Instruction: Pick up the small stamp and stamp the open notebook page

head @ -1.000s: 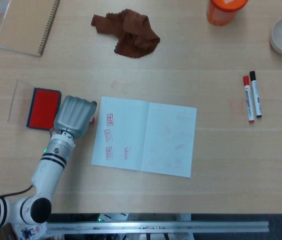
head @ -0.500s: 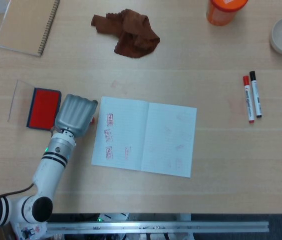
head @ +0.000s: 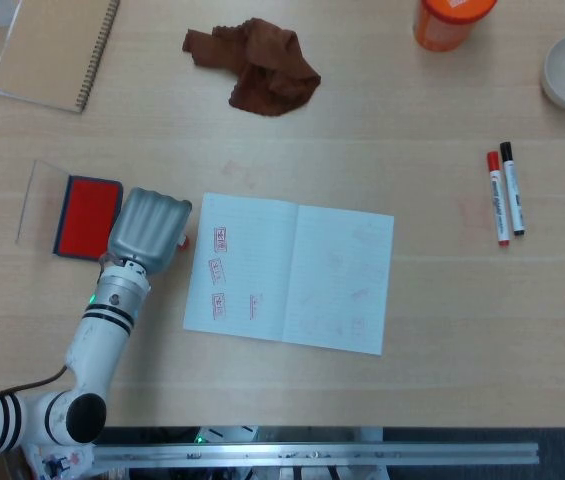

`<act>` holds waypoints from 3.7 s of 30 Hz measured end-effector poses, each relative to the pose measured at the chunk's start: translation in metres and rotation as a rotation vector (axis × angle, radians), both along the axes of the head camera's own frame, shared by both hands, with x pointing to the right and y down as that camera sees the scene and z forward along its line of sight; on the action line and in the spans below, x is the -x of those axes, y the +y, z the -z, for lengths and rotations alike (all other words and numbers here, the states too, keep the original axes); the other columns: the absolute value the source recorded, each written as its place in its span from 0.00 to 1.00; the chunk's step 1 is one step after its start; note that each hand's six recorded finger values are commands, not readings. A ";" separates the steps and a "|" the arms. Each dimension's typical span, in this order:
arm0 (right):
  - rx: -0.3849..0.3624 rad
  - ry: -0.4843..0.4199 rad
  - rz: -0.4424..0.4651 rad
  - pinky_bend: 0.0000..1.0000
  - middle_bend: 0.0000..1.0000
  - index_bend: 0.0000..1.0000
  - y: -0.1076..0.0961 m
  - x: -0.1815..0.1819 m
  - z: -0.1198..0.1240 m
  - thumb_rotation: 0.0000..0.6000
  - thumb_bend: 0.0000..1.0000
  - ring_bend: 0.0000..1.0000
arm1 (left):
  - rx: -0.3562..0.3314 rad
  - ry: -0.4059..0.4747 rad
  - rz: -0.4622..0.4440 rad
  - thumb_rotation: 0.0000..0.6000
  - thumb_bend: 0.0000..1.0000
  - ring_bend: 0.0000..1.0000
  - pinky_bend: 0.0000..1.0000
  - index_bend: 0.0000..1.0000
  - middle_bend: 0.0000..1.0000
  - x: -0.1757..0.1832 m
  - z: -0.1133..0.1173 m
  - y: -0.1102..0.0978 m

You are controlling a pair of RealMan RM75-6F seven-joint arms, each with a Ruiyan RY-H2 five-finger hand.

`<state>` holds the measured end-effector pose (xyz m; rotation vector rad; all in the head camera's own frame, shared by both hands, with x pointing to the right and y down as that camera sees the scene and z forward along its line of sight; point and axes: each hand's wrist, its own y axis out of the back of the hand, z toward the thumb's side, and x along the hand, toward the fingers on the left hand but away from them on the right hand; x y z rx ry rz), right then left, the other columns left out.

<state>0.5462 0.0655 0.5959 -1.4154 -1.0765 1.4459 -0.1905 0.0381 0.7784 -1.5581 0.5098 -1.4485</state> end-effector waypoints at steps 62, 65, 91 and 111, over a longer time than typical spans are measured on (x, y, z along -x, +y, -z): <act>-0.009 0.000 0.015 0.31 0.42 0.45 -0.003 0.002 0.008 1.00 0.36 0.28 | -0.027 0.156 -0.235 1.00 0.32 1.00 1.00 0.59 1.00 -0.086 0.042 0.028; -0.008 0.000 0.012 0.31 0.42 0.45 -0.001 0.001 0.009 1.00 0.36 0.28 | -0.037 0.143 -0.244 1.00 0.32 1.00 1.00 0.59 1.00 -0.088 0.036 0.030; -0.010 0.009 -0.004 0.31 0.42 0.45 0.004 -0.002 0.012 1.00 0.36 0.28 | -0.059 0.124 -0.229 1.00 0.33 1.00 1.00 0.60 1.00 -0.088 0.004 0.046; -0.016 0.004 -0.023 0.31 0.42 0.45 0.008 -0.010 0.012 1.00 0.36 0.28 | -0.046 0.100 -0.259 1.00 0.33 1.00 1.00 0.60 1.00 -0.100 -0.003 0.050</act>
